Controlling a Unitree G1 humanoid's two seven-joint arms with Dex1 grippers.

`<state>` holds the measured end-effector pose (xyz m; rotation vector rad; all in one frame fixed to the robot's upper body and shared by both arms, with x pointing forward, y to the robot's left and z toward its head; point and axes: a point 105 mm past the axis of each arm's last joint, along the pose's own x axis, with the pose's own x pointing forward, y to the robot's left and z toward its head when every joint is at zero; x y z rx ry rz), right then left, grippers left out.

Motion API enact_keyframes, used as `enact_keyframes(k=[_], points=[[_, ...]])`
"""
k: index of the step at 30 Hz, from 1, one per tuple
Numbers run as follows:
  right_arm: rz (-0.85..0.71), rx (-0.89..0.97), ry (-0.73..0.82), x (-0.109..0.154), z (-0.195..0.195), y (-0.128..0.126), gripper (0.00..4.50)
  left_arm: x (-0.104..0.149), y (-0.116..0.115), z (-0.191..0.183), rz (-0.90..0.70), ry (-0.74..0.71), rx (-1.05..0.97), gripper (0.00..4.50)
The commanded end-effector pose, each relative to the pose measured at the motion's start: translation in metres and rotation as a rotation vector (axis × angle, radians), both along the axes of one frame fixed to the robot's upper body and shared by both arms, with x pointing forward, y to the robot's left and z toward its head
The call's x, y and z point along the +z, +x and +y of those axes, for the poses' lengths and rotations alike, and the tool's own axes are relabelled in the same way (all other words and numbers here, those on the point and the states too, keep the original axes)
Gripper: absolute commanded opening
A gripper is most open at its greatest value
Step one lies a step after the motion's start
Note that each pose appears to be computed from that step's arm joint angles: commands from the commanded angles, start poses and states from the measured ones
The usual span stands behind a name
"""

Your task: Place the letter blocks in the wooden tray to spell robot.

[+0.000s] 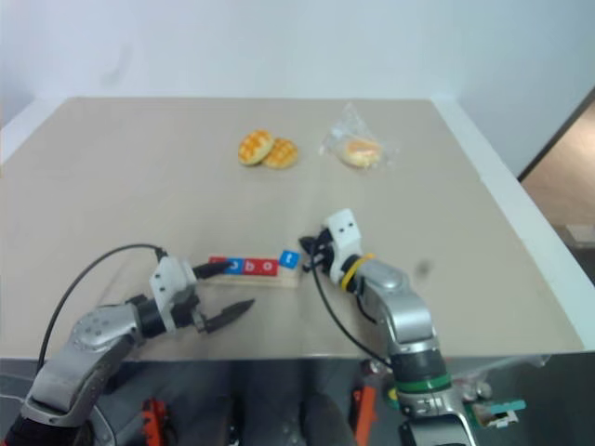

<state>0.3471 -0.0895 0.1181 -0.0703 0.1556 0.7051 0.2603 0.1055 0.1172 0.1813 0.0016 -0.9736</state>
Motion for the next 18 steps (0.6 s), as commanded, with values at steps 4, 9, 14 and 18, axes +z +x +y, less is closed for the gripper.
enact_keyframes(k=[4, 9, 14, 18], points=[[-0.047, 0.031, -0.027, 0.007, 0.002, -0.006, 0.06, 0.004, -0.002, -0.002, -0.034, -0.002, -0.015, 4.50], [-0.047, 0.065, -0.054, 0.003, 0.008, -0.007, 0.06, 0.002, -0.004, -0.001, -0.035, 0.000, -0.014, 4.50], [-0.056, 0.082, -0.055, 0.005, 0.011, -0.006, 0.06, -0.001, -0.005, 0.002, -0.034, 0.006, -0.006, 4.50], [-0.058, 0.095, -0.068, 0.005, 0.011, -0.007, 0.06, -0.003, -0.005, 0.004, -0.034, 0.009, 0.000, 4.50]])
